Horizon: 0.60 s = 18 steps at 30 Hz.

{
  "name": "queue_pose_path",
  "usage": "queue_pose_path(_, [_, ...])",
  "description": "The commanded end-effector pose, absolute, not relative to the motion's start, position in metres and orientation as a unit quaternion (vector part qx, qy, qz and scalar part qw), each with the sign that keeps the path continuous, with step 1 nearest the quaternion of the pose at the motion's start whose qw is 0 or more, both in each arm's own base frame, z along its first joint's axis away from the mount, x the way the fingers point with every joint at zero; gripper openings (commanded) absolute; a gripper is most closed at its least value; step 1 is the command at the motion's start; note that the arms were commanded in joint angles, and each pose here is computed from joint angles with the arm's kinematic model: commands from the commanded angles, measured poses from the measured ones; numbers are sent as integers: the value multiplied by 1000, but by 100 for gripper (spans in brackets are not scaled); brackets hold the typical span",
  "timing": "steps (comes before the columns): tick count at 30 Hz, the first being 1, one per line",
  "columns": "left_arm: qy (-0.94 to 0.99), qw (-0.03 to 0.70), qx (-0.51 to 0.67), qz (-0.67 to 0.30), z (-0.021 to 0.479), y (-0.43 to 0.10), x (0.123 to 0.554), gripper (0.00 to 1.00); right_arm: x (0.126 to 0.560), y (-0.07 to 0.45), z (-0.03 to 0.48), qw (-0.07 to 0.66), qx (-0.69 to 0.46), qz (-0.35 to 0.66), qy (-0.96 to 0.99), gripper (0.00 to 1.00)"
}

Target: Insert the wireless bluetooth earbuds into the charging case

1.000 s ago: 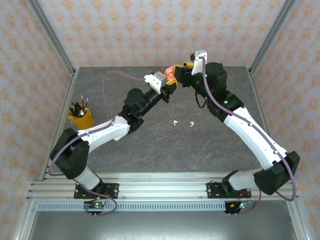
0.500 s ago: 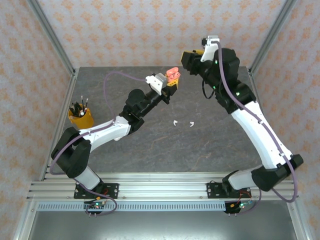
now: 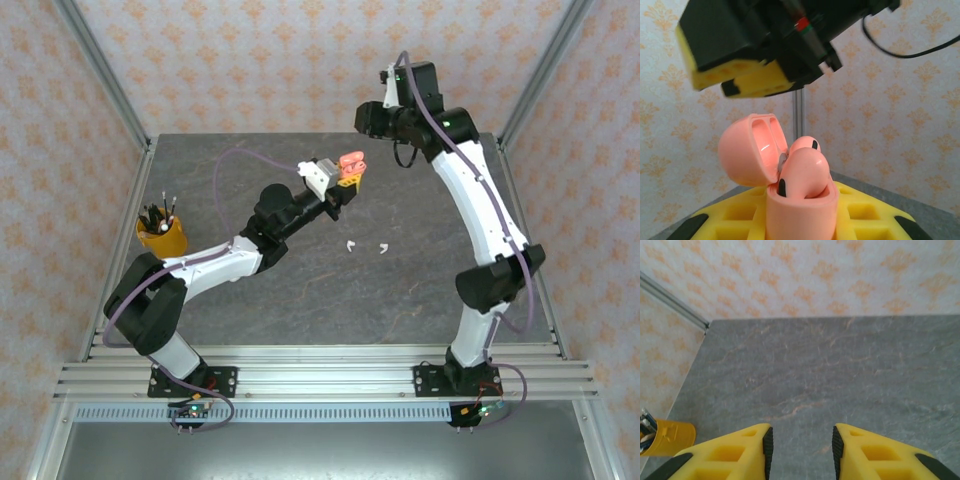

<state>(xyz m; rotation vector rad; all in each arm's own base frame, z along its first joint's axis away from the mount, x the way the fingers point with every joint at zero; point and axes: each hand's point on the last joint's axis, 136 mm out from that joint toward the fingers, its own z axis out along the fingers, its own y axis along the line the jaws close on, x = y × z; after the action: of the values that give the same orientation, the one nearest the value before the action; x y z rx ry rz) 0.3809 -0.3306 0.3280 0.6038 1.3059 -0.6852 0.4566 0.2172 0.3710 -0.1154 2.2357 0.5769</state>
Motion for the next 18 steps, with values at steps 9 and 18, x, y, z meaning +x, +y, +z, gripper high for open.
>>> queue_pose_path(9, [571, 707, 283, -305, 329, -334, 378, 0, 426, 234, 337, 294, -77, 265, 915, 31])
queue_pose_path(18, [577, 709, 269, -302, 326, -334, 390, 0, 392, 223, 343, 298, -84, 273, 911, 28])
